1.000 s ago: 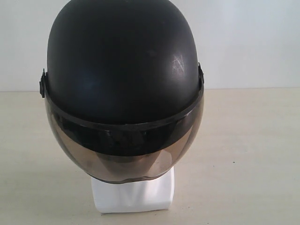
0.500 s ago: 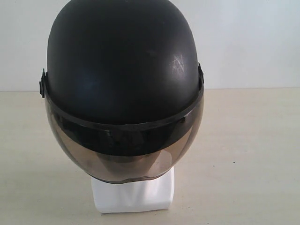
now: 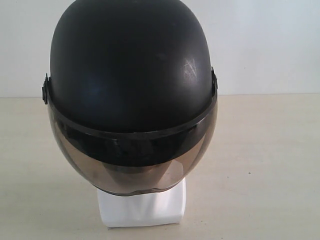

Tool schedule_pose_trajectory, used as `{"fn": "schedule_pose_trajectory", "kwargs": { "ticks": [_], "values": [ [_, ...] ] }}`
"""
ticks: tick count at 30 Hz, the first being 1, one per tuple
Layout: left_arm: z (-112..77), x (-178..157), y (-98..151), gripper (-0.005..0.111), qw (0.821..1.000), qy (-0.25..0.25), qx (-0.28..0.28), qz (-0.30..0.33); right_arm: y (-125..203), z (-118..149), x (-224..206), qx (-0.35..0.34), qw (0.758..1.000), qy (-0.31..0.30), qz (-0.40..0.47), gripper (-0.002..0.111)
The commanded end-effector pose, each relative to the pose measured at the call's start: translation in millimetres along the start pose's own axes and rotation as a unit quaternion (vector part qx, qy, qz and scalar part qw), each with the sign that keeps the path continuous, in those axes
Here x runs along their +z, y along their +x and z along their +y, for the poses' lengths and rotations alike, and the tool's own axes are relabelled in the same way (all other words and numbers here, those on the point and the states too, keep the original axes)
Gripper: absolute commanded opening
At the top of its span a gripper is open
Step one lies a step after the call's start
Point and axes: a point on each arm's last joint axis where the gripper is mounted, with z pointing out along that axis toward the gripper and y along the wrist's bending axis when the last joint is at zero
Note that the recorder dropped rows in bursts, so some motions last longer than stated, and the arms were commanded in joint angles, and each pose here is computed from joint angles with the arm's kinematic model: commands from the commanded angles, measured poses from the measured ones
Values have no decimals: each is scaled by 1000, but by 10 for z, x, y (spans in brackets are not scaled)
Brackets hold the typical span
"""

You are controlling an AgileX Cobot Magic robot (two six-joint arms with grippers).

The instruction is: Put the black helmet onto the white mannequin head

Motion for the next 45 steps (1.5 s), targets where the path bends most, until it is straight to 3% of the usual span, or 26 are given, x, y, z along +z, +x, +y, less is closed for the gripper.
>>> {"fn": "schedule_pose_trajectory", "kwargs": {
  "ticks": [1,45],
  "values": [
    [-2,-3,-2,4,1000,2,-1,-2,11,-7,-5,-17,1000,4,6,0],
    [-2,-3,-2,4,1000,2,-1,-2,9,-5,-5,-19,1000,3,5,0]
  ]
}}
